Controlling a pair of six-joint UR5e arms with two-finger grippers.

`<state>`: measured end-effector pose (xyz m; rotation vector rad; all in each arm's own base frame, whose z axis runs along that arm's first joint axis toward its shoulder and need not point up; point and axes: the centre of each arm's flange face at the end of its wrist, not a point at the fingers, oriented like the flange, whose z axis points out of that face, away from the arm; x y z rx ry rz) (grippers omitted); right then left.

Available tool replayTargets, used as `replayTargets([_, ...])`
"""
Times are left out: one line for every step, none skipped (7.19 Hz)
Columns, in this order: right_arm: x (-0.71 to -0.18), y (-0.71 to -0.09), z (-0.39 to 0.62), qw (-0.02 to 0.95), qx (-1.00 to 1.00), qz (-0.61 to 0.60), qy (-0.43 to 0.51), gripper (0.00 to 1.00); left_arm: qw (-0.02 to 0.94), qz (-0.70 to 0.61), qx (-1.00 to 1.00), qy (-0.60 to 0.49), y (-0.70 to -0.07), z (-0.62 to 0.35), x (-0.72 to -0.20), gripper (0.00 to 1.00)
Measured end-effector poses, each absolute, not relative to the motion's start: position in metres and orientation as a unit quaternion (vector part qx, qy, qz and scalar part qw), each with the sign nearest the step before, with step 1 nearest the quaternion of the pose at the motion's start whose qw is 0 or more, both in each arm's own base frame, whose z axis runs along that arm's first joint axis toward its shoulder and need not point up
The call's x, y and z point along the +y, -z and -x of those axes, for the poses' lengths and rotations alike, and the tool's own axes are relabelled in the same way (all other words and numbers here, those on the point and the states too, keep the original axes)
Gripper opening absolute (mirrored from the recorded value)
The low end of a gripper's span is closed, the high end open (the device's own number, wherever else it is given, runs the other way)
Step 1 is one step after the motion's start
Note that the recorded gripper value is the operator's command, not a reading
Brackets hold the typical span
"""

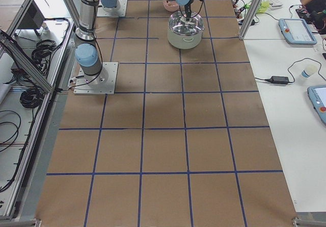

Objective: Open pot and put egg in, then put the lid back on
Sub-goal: 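Close the left gripper on the egg while the right gripper grasps the lid knob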

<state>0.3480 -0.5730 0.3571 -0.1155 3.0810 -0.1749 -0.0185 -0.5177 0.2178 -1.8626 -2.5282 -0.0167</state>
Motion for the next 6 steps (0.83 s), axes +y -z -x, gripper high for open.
replayTargets([-0.572,-0.358,-0.348,0.027,0.997,0.039,0.057,0.01,0.002,0.594,-0.805,0.007,-0.215,0.018,-0.519,1.0])
replayTargets([-0.572,-0.358,-0.348,0.027,0.997,0.04,0.057,0.0,0.006,0.594,-0.805,0.011,-0.21,0.018,-0.518,1.0])
replayTargets([-0.573,-0.361,-0.347,0.026,0.997,0.043,0.059,0.0,0.01,0.594,-0.804,0.014,-0.203,0.018,-0.518,0.99])
replayTargets([-0.573,-0.37,-0.347,0.026,0.996,0.048,0.066,0.0,0.013,0.594,-0.804,0.016,-0.198,0.018,-0.519,0.99])
replayTargets([-0.572,-0.388,-0.345,0.027,0.996,0.049,0.07,0.0,0.015,0.595,-0.804,0.017,-0.196,0.019,-0.519,0.99])
replayTargets([-0.566,-0.411,-0.338,0.026,0.996,0.047,0.069,0.0,0.014,0.595,-0.803,0.016,-0.196,0.019,-0.519,0.98])
